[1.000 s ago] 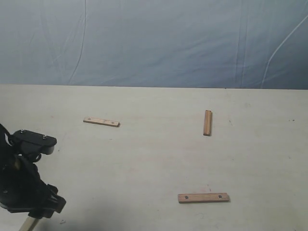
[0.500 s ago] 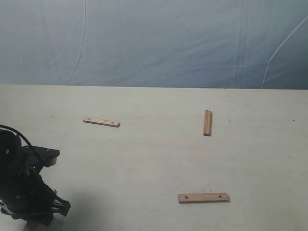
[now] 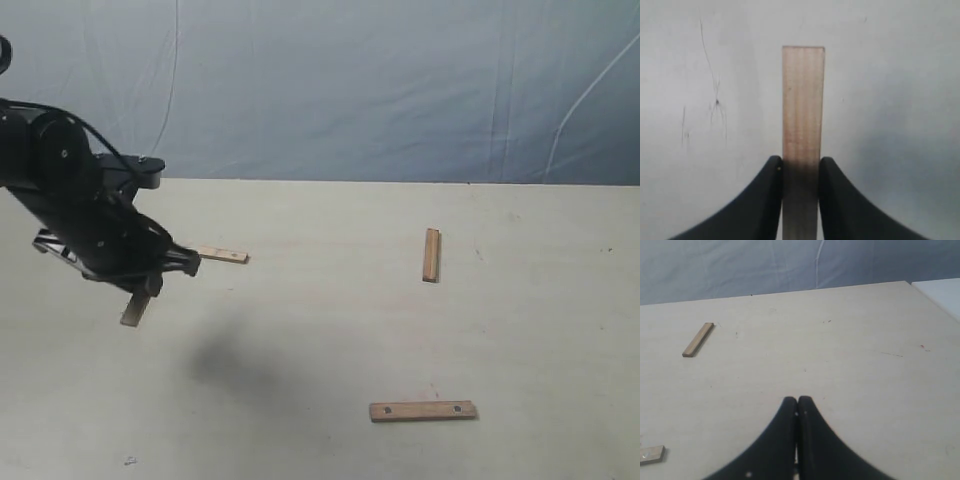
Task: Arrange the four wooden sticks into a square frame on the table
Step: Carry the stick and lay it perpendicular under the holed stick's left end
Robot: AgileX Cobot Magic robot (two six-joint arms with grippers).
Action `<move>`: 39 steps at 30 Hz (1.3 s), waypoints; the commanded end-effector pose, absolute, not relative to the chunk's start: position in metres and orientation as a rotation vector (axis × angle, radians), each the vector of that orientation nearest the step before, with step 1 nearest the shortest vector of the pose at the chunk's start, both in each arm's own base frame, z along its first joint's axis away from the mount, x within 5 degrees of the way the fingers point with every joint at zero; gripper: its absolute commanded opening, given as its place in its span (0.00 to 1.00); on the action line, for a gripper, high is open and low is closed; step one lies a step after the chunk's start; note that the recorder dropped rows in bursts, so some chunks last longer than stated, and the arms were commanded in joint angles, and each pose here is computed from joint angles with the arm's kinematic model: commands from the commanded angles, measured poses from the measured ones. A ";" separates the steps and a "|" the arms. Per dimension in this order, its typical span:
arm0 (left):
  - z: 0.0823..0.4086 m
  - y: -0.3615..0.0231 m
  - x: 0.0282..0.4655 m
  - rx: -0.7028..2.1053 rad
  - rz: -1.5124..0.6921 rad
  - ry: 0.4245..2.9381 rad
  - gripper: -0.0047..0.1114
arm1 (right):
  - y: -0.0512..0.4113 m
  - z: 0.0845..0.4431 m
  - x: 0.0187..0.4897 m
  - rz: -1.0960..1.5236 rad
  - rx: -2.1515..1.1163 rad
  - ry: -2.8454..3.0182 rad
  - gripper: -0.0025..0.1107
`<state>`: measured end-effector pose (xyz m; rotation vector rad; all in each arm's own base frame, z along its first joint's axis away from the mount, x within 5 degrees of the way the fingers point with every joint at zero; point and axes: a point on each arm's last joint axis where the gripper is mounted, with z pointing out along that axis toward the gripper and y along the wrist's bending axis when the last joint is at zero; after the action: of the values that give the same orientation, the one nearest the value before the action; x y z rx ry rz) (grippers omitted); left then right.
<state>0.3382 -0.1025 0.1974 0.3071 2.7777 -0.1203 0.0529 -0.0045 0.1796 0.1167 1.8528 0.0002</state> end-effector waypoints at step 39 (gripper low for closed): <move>0.142 -0.146 0.444 0.128 -0.215 2.955 0.04 | -0.005 0.181 0.053 -0.006 0.117 1.841 0.01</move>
<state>0.4519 -0.1253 0.1357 0.1315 2.9387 -0.1826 0.0529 -0.0045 0.1796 0.1167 1.8528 0.0002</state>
